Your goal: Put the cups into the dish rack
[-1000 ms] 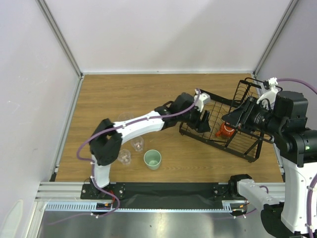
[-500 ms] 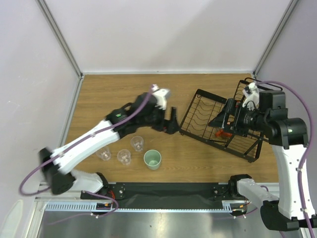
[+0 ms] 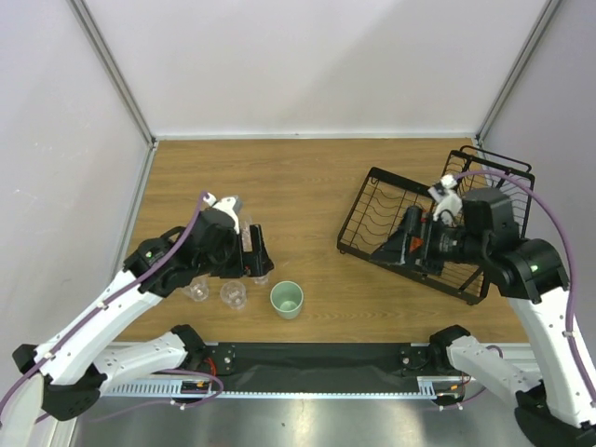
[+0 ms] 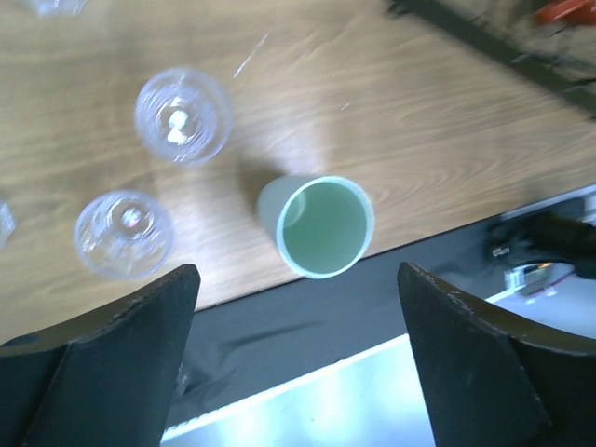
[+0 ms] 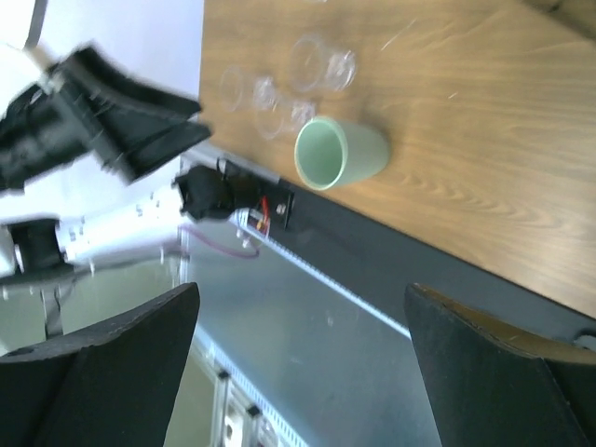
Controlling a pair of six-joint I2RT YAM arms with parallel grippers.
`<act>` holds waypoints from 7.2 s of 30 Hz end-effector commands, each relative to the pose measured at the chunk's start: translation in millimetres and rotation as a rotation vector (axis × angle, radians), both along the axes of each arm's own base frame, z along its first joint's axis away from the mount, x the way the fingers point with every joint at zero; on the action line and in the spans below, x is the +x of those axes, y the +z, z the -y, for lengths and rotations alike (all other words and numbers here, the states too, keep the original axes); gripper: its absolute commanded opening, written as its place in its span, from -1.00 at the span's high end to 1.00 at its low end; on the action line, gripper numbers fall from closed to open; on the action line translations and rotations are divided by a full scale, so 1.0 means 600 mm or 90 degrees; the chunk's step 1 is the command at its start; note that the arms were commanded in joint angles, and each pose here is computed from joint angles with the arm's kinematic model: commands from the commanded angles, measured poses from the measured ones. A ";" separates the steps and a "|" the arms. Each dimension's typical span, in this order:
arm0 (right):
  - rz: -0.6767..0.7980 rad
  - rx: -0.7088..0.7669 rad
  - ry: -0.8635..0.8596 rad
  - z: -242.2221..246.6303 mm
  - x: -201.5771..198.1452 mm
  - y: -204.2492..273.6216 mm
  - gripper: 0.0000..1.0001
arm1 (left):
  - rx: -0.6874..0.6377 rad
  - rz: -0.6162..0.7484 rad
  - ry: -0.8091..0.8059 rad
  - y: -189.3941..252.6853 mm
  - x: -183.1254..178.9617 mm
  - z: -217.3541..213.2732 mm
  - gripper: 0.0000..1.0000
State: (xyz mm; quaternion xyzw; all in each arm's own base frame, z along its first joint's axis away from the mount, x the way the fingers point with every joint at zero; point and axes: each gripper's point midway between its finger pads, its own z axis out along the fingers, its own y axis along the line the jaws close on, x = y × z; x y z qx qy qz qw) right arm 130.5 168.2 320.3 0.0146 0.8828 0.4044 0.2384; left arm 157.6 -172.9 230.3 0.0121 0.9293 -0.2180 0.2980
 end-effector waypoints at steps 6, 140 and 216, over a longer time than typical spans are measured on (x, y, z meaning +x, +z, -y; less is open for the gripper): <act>0.002 0.006 0.006 -0.085 0.019 -0.011 -0.99 | 0.038 -0.097 0.007 -0.056 -0.029 -0.010 -0.74; 0.354 0.351 0.087 -0.062 0.000 0.201 1.00 | -0.843 0.097 -0.235 0.414 -0.075 0.223 -0.98; 0.211 -0.281 -0.519 0.282 0.016 0.117 -0.75 | -0.037 0.169 -0.208 0.071 0.360 0.458 0.99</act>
